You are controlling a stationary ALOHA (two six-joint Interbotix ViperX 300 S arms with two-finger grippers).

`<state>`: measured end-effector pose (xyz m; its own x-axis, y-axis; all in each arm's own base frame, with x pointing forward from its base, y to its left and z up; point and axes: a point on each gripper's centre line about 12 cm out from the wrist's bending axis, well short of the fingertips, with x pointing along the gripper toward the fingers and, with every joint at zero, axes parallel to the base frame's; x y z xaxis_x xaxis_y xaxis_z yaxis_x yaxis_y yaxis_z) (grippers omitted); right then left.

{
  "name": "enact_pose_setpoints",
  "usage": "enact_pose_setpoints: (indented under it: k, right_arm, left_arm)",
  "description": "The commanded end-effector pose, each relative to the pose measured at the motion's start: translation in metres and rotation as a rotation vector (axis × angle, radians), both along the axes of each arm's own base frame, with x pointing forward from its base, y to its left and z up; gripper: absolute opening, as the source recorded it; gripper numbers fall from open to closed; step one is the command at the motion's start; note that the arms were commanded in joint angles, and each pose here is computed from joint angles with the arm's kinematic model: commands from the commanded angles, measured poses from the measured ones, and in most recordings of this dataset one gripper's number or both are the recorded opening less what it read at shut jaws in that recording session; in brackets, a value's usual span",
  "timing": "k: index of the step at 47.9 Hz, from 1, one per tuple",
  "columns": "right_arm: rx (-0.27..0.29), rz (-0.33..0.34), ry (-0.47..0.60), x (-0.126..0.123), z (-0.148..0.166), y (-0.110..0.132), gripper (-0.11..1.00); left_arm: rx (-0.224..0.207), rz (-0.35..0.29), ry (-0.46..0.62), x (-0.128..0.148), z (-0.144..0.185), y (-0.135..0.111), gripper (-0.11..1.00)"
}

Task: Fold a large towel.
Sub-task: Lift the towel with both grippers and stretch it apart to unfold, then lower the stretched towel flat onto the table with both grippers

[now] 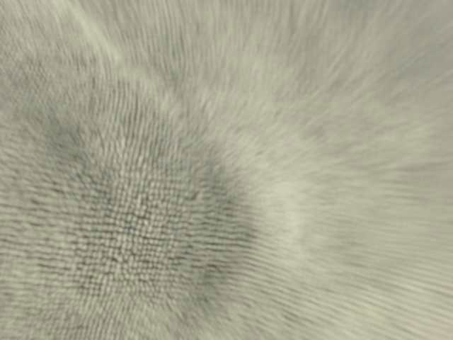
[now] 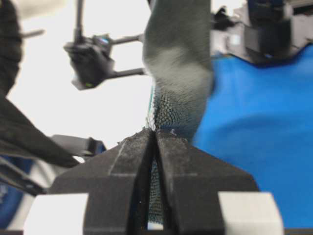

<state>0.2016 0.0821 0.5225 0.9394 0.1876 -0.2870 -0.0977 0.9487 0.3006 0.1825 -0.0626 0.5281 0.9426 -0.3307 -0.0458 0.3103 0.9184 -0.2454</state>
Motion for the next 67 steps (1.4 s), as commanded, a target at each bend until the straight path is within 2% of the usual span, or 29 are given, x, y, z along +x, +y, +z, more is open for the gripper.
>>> enact_pose_setpoints:
  k: [1,6,10,12,16,19,26,34,38,42,46,49,56,61,67]
  right_arm:
    - [-0.017,-0.046,0.007,-0.004,0.009,-0.008,0.03]
    - [-0.033,-0.142,0.05,-0.006,0.005,-0.021,0.03]
    - [-0.042,-0.272,0.114,-0.01,-0.002,-0.036,0.03]
    - [-0.072,-0.371,0.172,-0.012,-0.009,-0.047,0.03]
    - [-0.149,-0.526,0.283,-0.016,-0.024,-0.061,0.03]
    - [-0.214,-0.625,0.355,-0.018,-0.035,-0.069,0.03]
    - [-0.318,-0.759,0.449,-0.018,-0.06,-0.079,0.03]
    - [-0.368,-0.923,0.527,-0.016,-0.102,-0.101,0.03]
    - [-0.41,-1.01,0.561,-0.02,-0.121,-0.118,0.03]
    - [-0.448,-1.085,0.582,-0.023,-0.138,-0.137,0.03]
    - [-0.454,-1.109,0.582,-0.023,-0.151,-0.15,0.03]
    - [-0.45,-1.099,0.562,-0.021,-0.158,-0.157,0.03]
    - [-0.416,-1.013,0.528,-0.012,-0.17,-0.155,0.03]
    - [-0.341,-0.938,0.579,-0.009,-0.188,-0.146,0.03]
    - [-0.199,-0.801,0.723,-0.008,-0.236,-0.124,0.03]
  left_arm:
    - [-0.001,0.02,-0.017,0.003,0.005,0.003,0.03]
    - [0.002,0.058,0.004,0.009,0.001,0.009,0.03]
    - [0.009,0.11,0.041,0.017,-0.006,0.018,0.03]
    - [0.017,0.145,0.069,0.02,-0.013,0.025,0.03]
    - [0.042,0.236,0.136,0.028,-0.03,0.043,0.03]
    - [0.051,0.333,0.198,0.034,-0.051,0.064,0.03]
    - [0.038,0.523,0.329,0.04,-0.098,0.108,0.03]
    - [0.012,0.695,0.473,0.039,-0.157,0.153,0.03]
    - [0.031,0.753,0.496,0.038,-0.175,0.171,0.03]
    - [0.089,0.783,0.485,0.039,-0.183,0.185,0.03]
    - [0.163,0.789,0.463,0.04,-0.184,0.193,0.03]
    - [0.208,0.778,0.46,0.043,-0.186,0.195,0.03]
    - [0.218,0.741,0.497,0.047,-0.197,0.19,0.03]
    - [0.225,0.653,0.564,0.05,-0.22,0.17,0.03]
    - [0.253,0.515,0.62,0.055,-0.252,0.137,0.03]
